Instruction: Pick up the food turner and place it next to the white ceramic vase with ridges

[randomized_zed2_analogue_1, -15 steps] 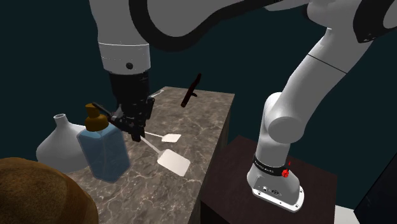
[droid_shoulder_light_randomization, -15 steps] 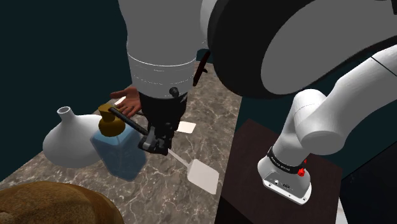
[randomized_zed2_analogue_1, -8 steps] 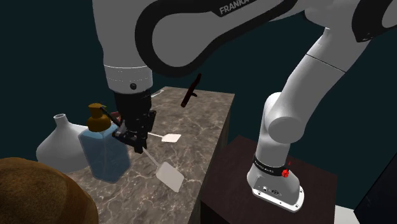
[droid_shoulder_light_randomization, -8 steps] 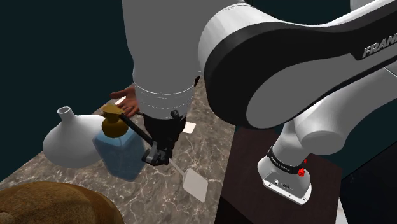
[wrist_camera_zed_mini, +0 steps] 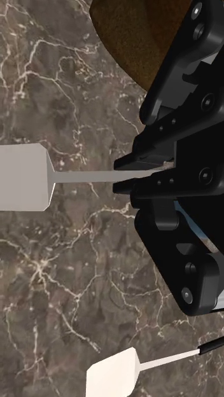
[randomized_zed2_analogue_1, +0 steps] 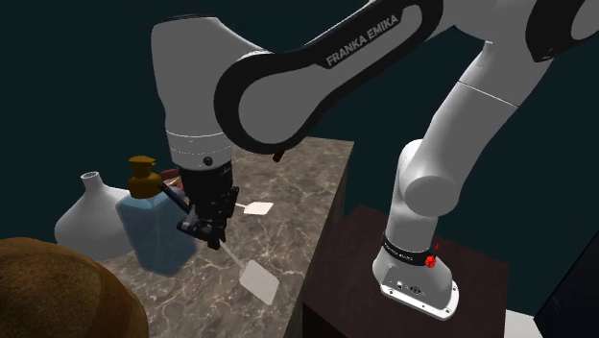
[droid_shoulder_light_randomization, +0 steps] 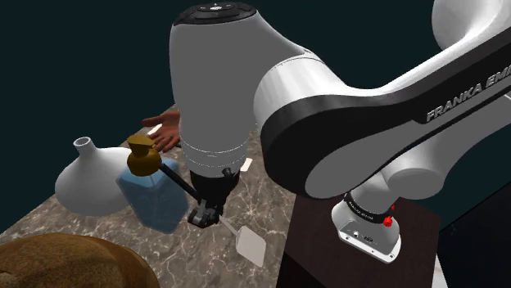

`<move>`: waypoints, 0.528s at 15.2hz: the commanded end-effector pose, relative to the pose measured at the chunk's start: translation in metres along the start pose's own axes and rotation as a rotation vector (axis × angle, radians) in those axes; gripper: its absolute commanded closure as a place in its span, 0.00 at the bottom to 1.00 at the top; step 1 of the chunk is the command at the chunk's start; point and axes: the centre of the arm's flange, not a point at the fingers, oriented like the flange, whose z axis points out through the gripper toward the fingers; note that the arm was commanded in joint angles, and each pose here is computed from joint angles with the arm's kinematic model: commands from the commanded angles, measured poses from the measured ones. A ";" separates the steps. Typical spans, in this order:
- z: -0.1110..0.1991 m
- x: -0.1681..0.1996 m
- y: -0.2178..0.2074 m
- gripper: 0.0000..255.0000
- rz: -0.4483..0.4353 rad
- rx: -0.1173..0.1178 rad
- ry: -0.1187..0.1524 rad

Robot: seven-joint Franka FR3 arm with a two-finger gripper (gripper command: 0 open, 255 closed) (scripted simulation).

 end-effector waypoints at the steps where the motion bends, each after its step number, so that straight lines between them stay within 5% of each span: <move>1: 0.011 0.000 0.001 1.00 0.000 0.000 0.001; 8: 0.048 -0.002 0.001 1.00 0.000 0.000 0.001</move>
